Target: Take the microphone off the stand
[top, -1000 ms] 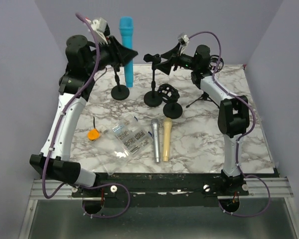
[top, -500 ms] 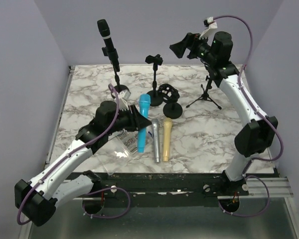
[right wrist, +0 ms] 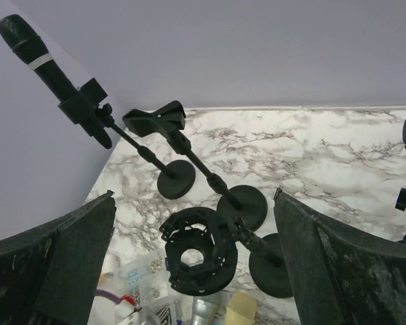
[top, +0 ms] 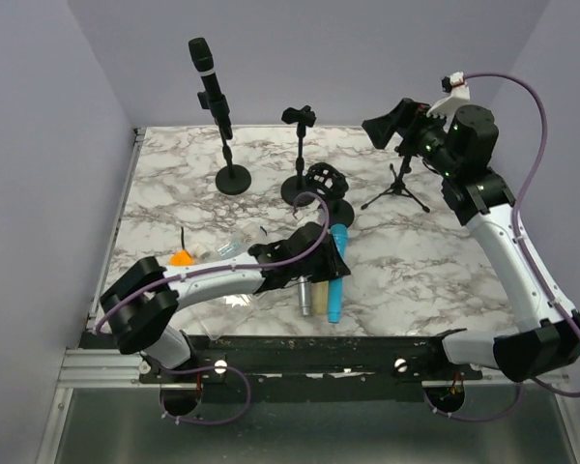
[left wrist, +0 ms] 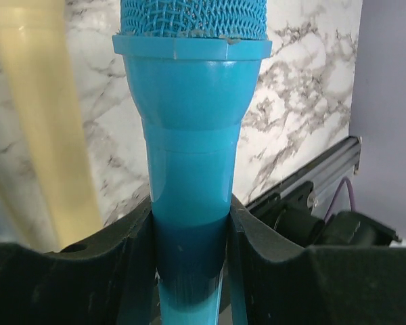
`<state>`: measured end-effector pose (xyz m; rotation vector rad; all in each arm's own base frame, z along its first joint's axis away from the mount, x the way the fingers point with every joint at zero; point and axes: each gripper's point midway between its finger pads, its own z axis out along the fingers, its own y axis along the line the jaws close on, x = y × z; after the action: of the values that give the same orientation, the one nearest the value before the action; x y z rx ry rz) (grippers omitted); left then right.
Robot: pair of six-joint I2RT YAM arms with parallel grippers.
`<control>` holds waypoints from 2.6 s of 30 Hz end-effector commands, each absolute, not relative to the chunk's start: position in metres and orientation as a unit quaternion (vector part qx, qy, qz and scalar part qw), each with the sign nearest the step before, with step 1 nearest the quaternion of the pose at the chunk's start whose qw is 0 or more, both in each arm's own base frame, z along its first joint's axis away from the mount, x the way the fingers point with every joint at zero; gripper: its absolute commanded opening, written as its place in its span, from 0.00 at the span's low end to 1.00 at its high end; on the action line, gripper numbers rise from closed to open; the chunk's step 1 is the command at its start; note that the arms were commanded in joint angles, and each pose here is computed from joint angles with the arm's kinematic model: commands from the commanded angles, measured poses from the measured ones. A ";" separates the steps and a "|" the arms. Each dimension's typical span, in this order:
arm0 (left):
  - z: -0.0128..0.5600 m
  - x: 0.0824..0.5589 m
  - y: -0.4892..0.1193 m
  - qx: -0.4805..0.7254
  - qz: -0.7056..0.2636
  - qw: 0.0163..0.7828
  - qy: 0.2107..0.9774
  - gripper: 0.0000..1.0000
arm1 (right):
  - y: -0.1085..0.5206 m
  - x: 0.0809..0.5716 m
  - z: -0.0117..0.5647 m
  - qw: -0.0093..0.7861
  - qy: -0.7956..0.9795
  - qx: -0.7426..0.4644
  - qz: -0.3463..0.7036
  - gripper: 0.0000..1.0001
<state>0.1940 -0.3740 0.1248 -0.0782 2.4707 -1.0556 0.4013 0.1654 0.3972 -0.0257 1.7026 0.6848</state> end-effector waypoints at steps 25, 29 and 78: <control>0.026 0.232 -0.411 -0.019 -0.152 0.278 0.948 0.19 | 0.129 0.342 0.432 0.680 0.678 0.026 0.277 1.00; 0.021 0.229 -0.414 -0.011 -0.150 0.270 0.951 0.29 | 0.128 0.343 0.428 0.678 0.681 0.028 0.274 1.00; 0.250 0.183 -0.382 0.166 -0.369 0.406 0.820 0.95 | 0.134 0.356 0.412 0.659 0.697 0.039 0.281 1.00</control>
<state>0.1897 -0.3994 0.2065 0.2825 2.2306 -0.8136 0.3451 0.1289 0.4192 0.0624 1.5517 0.6180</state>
